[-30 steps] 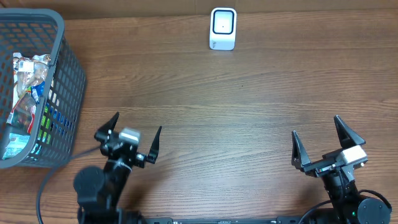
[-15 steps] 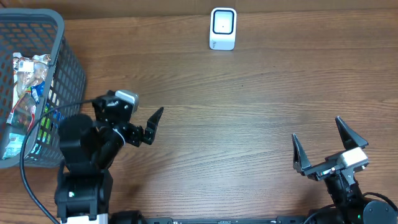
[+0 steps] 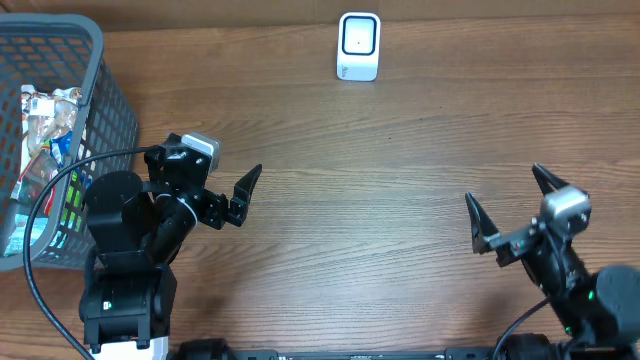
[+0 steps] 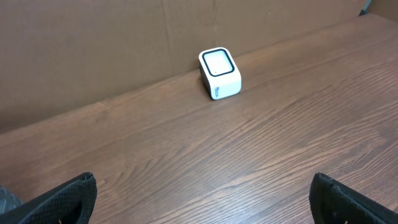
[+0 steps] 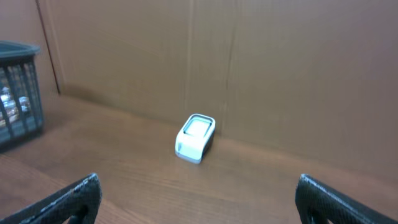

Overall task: Scan the item barcode
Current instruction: 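Raise the left gripper and move it over the grey basket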

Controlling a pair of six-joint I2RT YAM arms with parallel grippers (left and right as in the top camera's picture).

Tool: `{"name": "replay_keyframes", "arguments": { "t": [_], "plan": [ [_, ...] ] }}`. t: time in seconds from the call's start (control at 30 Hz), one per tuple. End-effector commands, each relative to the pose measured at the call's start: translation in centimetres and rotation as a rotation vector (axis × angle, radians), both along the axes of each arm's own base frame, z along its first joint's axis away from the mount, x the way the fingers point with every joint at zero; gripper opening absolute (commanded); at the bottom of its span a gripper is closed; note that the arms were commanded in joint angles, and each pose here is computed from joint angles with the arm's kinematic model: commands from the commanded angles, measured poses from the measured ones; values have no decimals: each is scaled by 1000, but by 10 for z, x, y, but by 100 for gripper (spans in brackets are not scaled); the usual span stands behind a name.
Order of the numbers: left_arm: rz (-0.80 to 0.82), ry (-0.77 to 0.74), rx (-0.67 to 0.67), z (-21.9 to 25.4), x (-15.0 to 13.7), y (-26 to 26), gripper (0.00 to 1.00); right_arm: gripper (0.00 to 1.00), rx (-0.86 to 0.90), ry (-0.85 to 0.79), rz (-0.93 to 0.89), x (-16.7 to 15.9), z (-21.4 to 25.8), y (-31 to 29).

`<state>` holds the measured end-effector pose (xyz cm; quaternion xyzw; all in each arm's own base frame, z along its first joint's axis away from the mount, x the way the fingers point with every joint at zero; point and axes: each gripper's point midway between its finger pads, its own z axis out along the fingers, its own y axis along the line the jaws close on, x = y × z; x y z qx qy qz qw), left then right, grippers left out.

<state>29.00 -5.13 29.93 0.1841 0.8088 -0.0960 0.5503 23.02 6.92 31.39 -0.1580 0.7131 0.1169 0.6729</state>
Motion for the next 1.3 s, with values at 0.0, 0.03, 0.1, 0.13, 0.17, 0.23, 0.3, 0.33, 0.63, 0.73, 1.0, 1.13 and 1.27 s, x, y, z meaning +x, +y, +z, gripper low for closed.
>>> {"name": "replay_keyframes", "arguments": {
  "t": [0.0,0.03,0.1,0.13,0.17,0.23,0.3,0.33,0.63,0.73,1.0,1.13,1.27],
  "plan": [
    [-21,-31,-4,14,-2,-4,100,100,-37,24,40,5,23,7],
    [-21,-30,-4,13,-2,-4,100,100,-45,47,45,8,24,8],
    [-21,-25,-4,13,-2,-4,100,100,-47,104,46,15,26,8],
    [-21,-24,-4,12,-2,-4,100,100,-48,129,47,19,27,8],
    [-21,-22,-4,12,-2,-4,100,100,-49,157,52,23,28,9],
    [-21,-20,-4,12,-3,-4,100,100,-48,217,67,30,30,12],
    [-20,-12,-4,12,-2,-4,100,100,-47,278,80,37,30,14],
    [-20,-6,-5,12,-2,-4,100,100,-47,304,83,40,30,15],
    [-33,177,6,13,11,-3,100,100,-41,479,113,67,17,21],
    [-39,286,-8,10,18,-4,100,100,-41,497,113,72,11,21],
    [-120,476,-129,-11,34,-22,99,100,11,524,244,61,11,42],
    [-92,559,-179,-28,43,-22,100,100,13,513,251,62,14,43],
    [7,594,-204,-33,58,-12,89,100,12,496,250,64,17,43]
  ]
}}
